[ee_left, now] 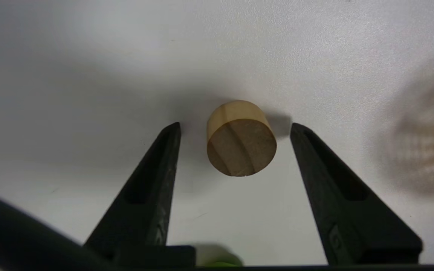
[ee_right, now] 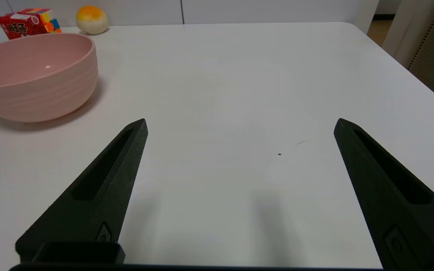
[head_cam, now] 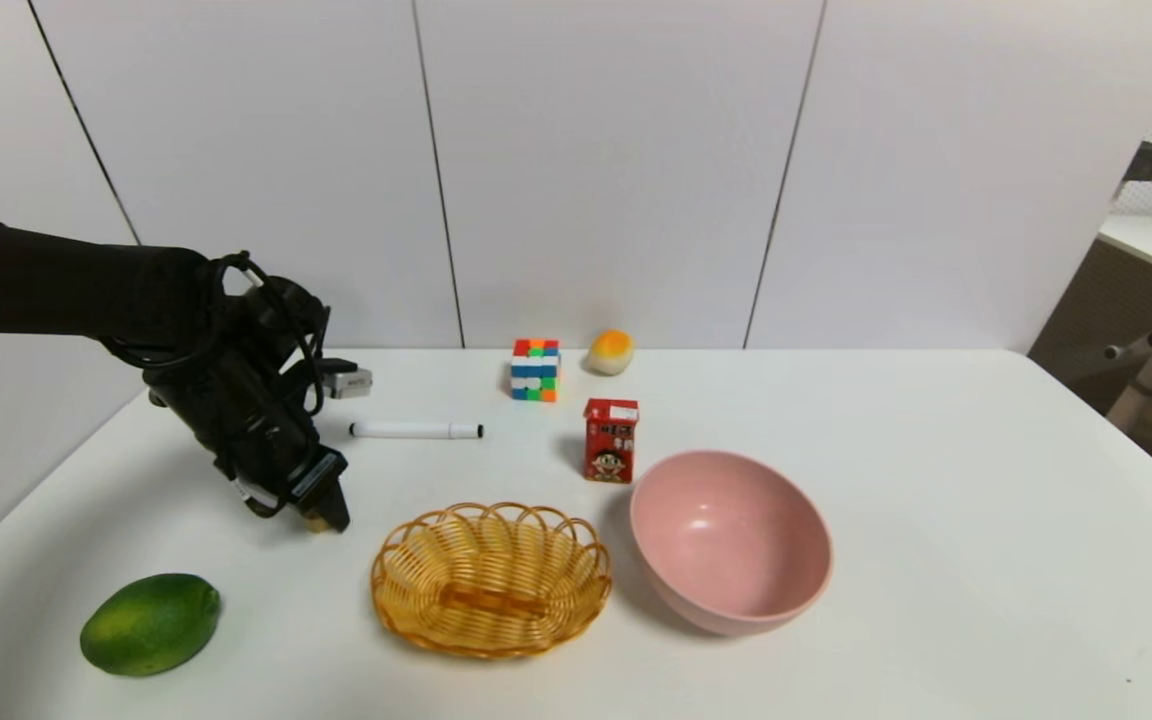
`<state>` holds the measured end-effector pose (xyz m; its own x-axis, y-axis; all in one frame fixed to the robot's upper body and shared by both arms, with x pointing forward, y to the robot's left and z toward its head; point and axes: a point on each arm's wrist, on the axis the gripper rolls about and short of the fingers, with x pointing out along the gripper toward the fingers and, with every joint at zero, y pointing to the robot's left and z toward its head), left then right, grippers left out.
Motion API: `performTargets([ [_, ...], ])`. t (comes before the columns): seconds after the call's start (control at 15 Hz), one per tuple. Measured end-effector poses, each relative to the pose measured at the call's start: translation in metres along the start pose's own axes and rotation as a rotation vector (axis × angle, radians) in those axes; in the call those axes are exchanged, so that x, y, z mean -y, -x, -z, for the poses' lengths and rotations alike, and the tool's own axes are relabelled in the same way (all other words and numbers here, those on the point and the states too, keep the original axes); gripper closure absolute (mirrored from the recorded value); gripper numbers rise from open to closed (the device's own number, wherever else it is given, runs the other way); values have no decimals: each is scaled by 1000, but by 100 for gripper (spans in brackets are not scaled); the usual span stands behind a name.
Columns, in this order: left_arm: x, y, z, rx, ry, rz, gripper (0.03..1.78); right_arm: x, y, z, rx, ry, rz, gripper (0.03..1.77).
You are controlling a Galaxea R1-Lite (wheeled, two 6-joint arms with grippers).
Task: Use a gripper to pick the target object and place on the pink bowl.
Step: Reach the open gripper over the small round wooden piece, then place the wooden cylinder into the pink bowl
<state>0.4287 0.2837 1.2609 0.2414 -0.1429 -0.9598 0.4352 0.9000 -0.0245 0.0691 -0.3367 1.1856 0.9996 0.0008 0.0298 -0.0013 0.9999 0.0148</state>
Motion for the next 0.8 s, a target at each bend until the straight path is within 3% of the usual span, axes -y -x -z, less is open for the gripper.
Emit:
performTargets([
  [0.13,1,-1,0,-1,-1,1,100,0,0,0,0,0,0,9],
  [0.27,1,-1,-1,-1,-2,0,130,0,0,0,0,-1,0,9],
  [0.6,3,8,1,17,-2,-7,130,0,0,0,0,-1,0,9],
  [0.8,12,34,-1,95,-29,-22,130,0,0,0,0,0,0,9],
])
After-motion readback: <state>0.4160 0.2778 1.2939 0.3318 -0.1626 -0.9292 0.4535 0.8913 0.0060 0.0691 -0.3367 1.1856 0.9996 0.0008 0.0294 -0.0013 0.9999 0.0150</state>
